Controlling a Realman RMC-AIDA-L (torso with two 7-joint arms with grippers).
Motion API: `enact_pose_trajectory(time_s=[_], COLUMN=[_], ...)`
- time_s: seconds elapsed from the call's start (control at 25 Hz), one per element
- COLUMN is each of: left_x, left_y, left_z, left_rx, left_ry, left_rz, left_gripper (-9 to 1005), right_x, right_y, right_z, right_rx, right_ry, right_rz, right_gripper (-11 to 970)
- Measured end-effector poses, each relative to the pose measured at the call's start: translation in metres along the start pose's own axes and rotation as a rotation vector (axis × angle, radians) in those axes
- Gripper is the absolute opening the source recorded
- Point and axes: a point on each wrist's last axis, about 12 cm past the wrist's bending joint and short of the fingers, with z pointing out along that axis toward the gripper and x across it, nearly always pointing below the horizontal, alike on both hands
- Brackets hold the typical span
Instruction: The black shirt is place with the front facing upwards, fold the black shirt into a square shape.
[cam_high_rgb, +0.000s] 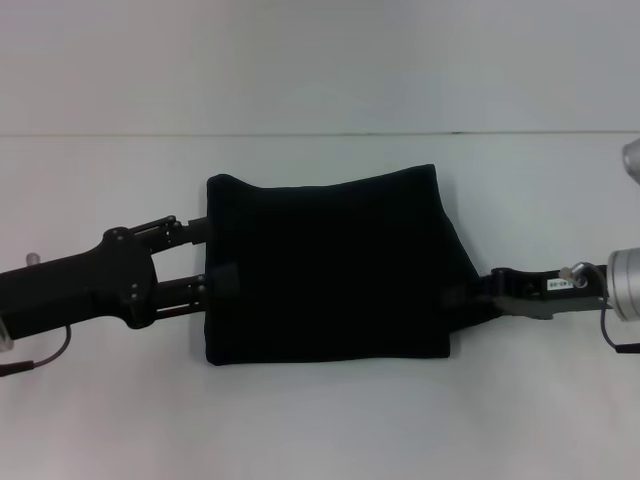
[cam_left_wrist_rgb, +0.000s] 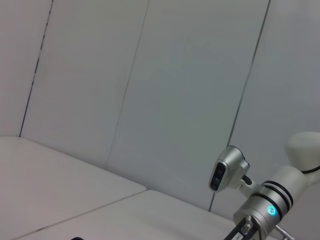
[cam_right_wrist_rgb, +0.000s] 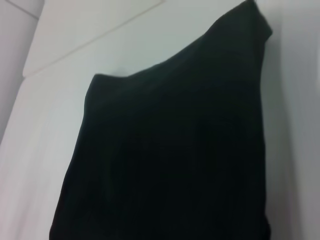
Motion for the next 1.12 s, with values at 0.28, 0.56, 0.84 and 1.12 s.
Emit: enact_pose_trajectory(time_s=[0.28,0.56,0.84,1.12], left_x=[-0.001,0.000,0.000,0.001], left_y=[0.001,0.002,0.002,0.003], left_z=[0.000,0.000,-0.001,0.000], left_rx=[-0.005,-0.015,-0.022,-0.028], left_ry=[-0.005,-0.008,-0.007,-0.006], left_rz=[-0.002,-0.016,-0.018,-0.024], left_gripper=[807,807,807,807], right_x=[0.006,0.010,0.016,0.025], right_y=[-0.009,-0.014,-0.020,-0.026], right_z=[-0.007,-0.011,-0.016,-0.022], right_rx=[-0.013,-0.014,-0.029,-0.040], right_ry=[-0.032,-0.042,-0.064,-0.082], right_rz=[0.016,0.017,0.028,0.038], right_gripper=[260,87,41,35])
